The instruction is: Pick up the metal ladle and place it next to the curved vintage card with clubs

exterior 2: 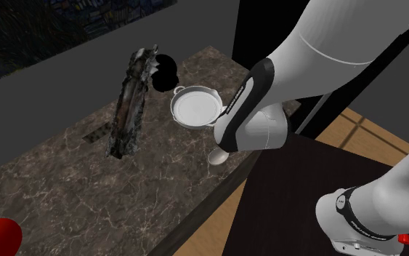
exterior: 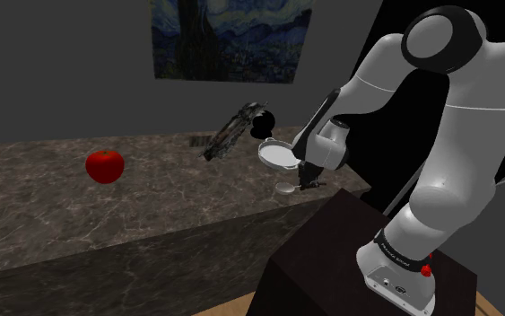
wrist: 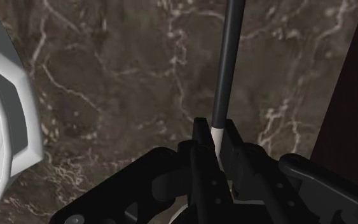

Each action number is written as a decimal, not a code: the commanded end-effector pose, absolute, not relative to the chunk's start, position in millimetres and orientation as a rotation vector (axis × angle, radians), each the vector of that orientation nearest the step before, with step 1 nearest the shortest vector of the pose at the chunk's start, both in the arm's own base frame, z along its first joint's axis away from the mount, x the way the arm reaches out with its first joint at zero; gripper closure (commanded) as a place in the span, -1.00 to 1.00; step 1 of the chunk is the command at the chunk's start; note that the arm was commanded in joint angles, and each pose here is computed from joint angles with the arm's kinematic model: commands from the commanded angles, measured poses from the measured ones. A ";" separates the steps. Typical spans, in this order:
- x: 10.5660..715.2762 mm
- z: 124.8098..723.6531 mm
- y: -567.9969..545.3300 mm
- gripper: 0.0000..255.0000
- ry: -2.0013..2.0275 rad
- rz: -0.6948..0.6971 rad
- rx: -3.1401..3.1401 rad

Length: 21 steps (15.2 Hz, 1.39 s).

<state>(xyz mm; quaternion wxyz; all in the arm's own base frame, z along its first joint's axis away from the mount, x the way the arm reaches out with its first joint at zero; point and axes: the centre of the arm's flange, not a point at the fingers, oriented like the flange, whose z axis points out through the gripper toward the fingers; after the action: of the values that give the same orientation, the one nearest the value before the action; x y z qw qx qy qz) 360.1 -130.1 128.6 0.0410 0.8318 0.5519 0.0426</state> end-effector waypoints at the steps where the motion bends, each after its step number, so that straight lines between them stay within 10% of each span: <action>1: 360.1 128.6 -130.1 1.00 1.690 0.130 2.547; 21: 360.1 223.6 -130.1 1.00 1.690 0.131 2.547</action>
<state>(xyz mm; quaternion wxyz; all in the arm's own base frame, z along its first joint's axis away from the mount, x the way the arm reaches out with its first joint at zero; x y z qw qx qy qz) 360.6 -130.1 217.9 0.0402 0.8325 0.5508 0.0441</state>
